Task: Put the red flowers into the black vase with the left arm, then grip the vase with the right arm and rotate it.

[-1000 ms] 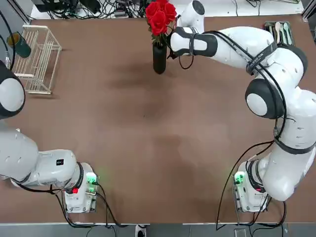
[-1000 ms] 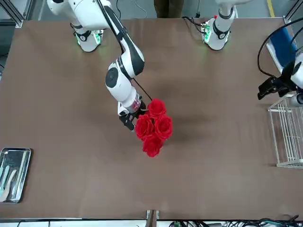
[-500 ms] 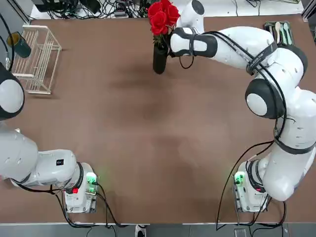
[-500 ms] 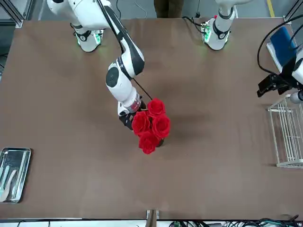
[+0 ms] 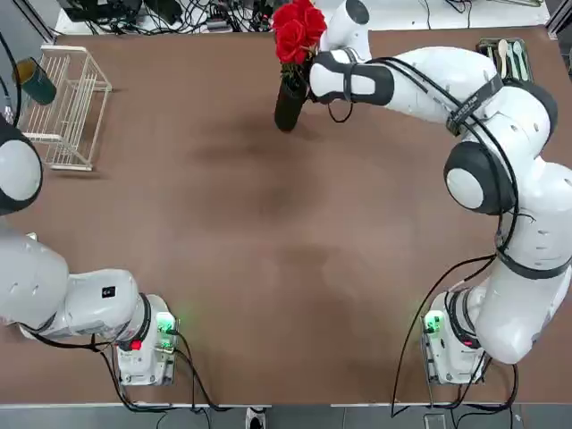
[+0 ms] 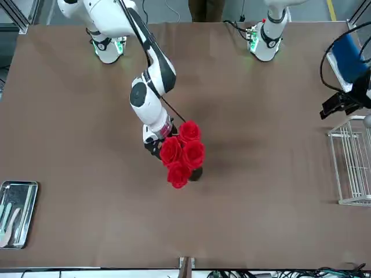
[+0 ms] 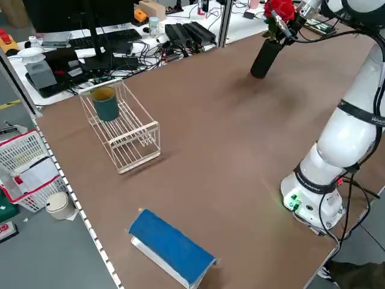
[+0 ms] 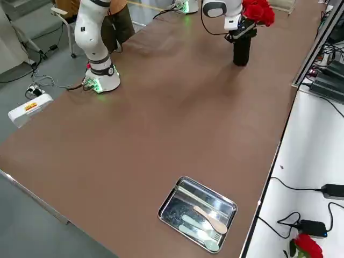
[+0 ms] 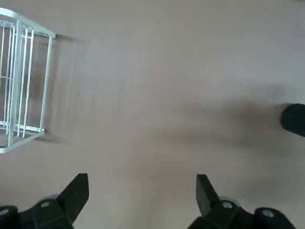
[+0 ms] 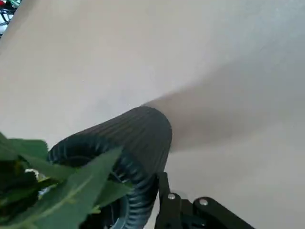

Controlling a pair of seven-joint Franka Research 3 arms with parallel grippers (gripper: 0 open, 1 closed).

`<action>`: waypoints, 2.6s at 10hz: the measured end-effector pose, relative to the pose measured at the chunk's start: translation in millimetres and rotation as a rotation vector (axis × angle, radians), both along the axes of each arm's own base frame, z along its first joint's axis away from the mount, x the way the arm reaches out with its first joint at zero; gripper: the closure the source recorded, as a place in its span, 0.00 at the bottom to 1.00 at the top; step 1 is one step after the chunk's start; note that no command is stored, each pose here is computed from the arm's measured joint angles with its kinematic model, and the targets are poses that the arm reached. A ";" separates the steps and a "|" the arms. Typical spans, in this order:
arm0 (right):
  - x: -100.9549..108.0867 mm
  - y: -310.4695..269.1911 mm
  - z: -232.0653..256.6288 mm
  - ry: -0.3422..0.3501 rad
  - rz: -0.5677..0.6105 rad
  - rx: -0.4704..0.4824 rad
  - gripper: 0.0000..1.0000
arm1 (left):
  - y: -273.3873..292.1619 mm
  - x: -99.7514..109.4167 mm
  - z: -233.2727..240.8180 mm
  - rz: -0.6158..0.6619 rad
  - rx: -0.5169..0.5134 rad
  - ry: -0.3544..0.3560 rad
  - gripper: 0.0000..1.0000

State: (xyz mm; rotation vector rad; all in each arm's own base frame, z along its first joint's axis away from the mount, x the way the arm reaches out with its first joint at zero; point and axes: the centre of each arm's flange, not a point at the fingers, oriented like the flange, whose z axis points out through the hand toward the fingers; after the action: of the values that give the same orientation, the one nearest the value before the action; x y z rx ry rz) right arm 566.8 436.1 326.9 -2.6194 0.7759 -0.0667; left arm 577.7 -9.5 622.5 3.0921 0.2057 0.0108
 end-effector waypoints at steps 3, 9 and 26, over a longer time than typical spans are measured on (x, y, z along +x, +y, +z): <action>0.1 2.0 4.1 0.006 0.031 -0.030 0.68 | -13.4 2.8 -0.1 -0.023 -0.002 -0.018 0.00; 2.0 5.8 21.8 0.024 0.114 -0.126 0.69 | -16.1 11.2 -12.0 -0.029 -0.002 -0.010 0.00; 4.1 -0.4 57.9 -0.265 1.515 -0.423 0.68 | -18.8 11.2 0.9 -0.039 0.014 -0.038 0.00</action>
State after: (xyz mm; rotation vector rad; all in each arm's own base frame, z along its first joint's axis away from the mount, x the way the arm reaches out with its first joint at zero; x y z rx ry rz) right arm 570.9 435.7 384.9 -2.7428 -1.4716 -0.1346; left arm 588.9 -28.3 623.4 3.1062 0.1450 0.0693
